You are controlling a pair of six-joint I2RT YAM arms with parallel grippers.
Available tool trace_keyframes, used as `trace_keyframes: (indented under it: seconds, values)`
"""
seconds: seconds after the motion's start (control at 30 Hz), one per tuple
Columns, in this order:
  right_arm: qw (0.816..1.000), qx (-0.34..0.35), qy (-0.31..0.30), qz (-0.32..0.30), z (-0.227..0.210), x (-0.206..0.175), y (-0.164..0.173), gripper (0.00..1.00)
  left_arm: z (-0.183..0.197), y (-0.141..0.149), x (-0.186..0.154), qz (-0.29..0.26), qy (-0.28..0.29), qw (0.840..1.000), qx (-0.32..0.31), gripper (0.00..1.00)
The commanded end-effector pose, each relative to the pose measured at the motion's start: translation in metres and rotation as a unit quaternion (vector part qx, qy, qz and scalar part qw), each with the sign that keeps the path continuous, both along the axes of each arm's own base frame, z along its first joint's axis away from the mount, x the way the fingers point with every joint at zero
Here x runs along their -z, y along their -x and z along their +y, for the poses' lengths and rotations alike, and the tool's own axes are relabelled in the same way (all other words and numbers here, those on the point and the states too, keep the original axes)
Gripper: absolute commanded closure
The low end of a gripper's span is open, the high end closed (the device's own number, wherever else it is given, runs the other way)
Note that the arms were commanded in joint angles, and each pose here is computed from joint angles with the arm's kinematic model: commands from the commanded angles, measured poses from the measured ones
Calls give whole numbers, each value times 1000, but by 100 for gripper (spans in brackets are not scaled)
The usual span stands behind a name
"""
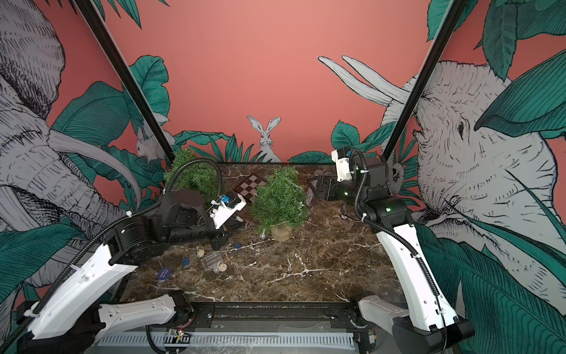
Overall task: Wrap string light around the christmas tree
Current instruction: Wrap the light string around the Christmas tree.
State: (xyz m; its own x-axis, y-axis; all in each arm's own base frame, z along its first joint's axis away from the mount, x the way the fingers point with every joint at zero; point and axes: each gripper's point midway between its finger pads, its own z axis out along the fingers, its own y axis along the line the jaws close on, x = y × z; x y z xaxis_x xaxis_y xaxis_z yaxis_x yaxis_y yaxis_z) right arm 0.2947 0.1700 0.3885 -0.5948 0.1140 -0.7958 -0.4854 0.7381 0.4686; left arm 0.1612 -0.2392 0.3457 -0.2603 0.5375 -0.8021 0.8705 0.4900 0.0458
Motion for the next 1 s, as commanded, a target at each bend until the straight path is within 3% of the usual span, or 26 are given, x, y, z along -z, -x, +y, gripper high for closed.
trace_keyframes:
  seconds: [0.0,0.17,0.27,0.4,0.57,0.73,0.97]
  values:
    - [999,-42,-23,16,10,-1,13,12,23,-12,16,-7,-83,996,-36,100]
    - [997,32,69,31,-21,32,2,18,71,-40,-40,-79,-57,986,-137,100]
    - [996,47,73,5,-23,20,-12,22,84,-61,-71,-133,-61,973,-180,100]
    - [995,61,79,-31,-21,-4,-40,27,76,-95,-80,-159,-106,962,-197,100]
    - [989,87,102,-68,-23,-25,-80,38,87,-163,-102,-199,-112,937,-266,100]
    - [985,96,99,-101,-16,-36,-116,46,64,-211,-125,-229,-46,939,-253,100]
    - [984,72,104,-125,4,-33,-168,55,33,-268,-136,-273,-38,932,-235,100]
